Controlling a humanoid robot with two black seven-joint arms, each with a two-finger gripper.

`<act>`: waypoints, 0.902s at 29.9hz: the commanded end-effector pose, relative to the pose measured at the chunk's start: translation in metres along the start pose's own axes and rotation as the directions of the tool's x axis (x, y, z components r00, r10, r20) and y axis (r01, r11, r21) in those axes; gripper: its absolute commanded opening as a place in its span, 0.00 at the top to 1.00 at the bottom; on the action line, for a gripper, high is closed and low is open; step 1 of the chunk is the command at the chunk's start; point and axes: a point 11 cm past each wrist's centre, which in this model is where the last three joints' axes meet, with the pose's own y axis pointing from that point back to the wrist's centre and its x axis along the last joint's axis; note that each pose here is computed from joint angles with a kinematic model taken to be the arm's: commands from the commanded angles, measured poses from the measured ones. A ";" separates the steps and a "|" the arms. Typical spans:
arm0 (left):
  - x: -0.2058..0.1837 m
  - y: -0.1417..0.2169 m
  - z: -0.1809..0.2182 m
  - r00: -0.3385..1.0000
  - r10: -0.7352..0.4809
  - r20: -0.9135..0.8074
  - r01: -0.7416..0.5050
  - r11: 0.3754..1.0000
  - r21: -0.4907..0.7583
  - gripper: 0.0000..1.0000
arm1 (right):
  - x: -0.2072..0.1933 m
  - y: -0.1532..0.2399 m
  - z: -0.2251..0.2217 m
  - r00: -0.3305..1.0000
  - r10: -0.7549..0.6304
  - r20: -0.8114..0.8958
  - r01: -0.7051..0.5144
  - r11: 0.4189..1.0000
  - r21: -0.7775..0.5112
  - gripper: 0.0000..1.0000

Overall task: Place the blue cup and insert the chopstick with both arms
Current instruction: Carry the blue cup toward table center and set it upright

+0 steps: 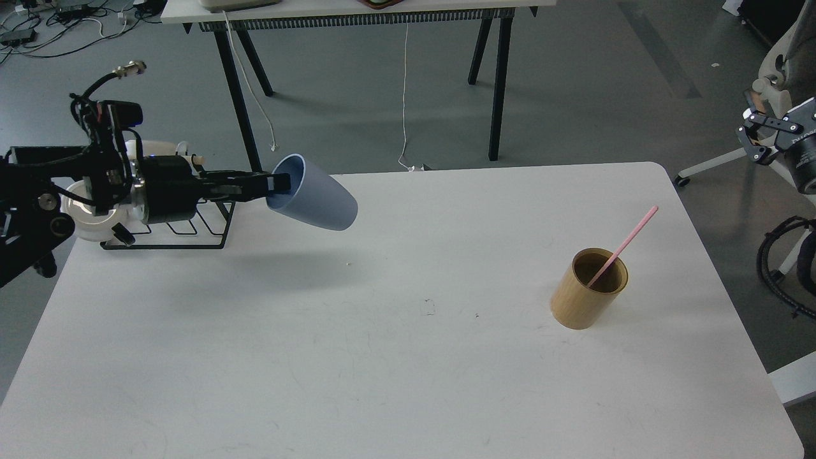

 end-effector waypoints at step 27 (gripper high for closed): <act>-0.055 -0.151 0.015 0.724 -0.474 0.501 0.383 0.880 0.280 0.97 | 0.041 0.018 -0.010 0.991 0.116 -0.062 -0.116 0.993 0.005 0.01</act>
